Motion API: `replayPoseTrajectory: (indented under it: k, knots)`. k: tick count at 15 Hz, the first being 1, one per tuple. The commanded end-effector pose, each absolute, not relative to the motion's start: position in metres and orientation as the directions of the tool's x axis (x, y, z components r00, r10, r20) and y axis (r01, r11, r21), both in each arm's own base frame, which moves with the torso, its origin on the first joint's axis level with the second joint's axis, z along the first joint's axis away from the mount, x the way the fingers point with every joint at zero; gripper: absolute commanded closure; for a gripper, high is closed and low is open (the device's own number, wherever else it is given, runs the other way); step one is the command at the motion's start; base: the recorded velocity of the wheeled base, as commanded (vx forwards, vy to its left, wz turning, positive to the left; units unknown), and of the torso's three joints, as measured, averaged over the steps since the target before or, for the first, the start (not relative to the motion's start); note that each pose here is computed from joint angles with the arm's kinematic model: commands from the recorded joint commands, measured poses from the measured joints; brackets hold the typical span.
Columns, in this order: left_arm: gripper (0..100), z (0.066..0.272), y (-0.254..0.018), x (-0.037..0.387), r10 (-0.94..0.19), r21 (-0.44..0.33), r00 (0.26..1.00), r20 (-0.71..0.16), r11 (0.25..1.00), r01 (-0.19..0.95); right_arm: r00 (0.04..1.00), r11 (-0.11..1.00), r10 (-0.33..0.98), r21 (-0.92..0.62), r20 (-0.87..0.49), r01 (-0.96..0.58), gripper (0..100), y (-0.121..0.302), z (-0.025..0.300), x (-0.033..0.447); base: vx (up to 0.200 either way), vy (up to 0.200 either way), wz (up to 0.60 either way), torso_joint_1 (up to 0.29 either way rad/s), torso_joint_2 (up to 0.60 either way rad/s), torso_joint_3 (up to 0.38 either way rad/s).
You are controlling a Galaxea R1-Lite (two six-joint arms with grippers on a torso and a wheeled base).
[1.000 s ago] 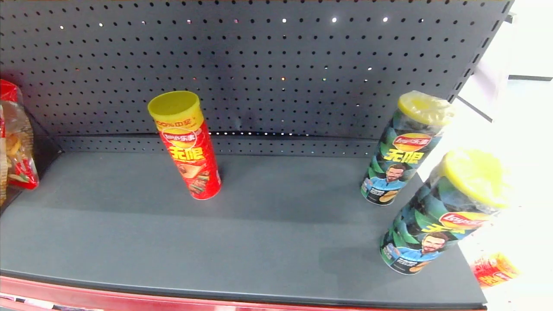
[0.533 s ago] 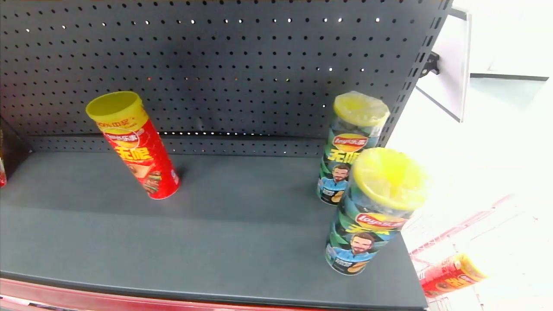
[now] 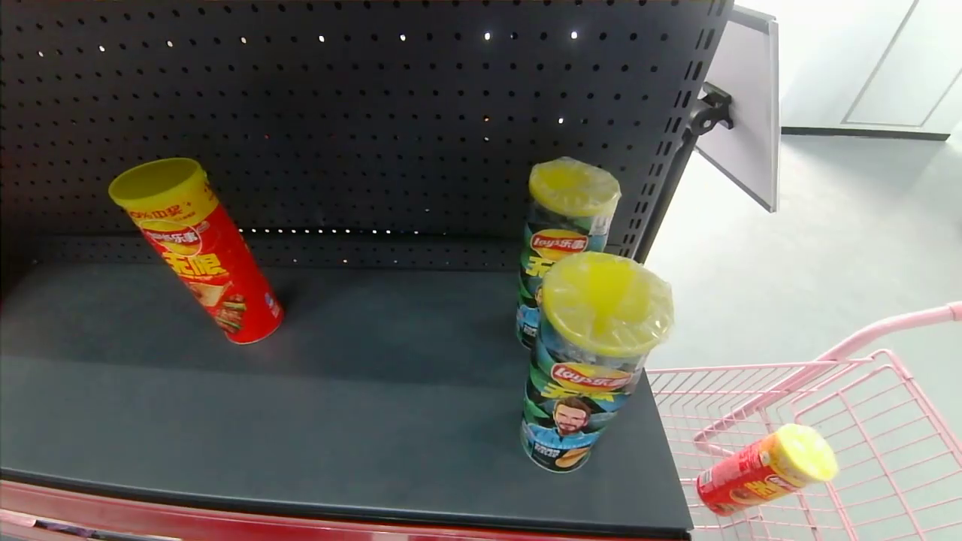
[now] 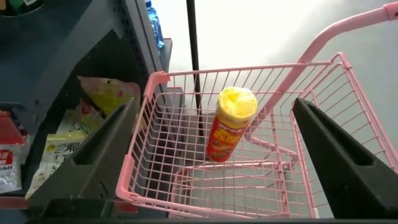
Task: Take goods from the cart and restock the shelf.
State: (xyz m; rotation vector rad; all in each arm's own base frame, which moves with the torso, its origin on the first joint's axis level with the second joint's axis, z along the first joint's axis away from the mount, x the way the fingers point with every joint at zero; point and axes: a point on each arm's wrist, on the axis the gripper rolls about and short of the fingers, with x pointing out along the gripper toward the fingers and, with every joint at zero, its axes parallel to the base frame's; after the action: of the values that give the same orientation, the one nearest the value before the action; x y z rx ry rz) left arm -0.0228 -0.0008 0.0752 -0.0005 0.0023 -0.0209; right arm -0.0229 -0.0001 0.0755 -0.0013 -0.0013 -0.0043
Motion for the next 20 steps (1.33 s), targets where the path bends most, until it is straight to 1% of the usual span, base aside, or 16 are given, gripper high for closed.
replayPoseTrajectory:
  k: [1, 4, 12, 20]
  knots:
    - [0, 0.0752, -0.0009, -0.0228, -0.02, 0.0, 1.0, -0.003, 1.0, 0.02, 1.0, 1.0, -0.005, -0.002, 0.0, 0.005, 0, -0.0001, 0.0755, -0.0228, 0.0, 0.0, 0.0, 0.0, 0.0, 0.0]
    - [0, 0.0752, -0.0009, -0.0228, -0.02, 0.0, 1.0, -0.003, 1.0, 0.02, 1.0, 1.0, -0.005, -0.002, 0.0, 0.005, 0, -0.0001, 0.0755, -0.0228, 0.0, 0.0, 0.0, 0.0, 0.0, 0.0]
    - [0, 0.0752, -0.0009, -0.0228, -0.02, 0.0, 1.0, -0.003, 1.0, 0.02, 1.0, 1.0, -0.005, -0.002, 0.0, 0.005, 0, -0.0001, 0.0755, -0.0228, 0.0, -0.2, 0.0, 0.005, 0.0, 0.002]
    - [0, 0.0756, -0.0009, -0.0229, -0.021, 0.001, 1.0, -0.002, 1.0, 0.021, 1.0, 1.0, -0.005, -0.002, 0.0, 0.005, 0, -0.0001, 0.0755, -0.0228, 0.0, 0.0, 0.0, 0.0, 0.0, 0.0]
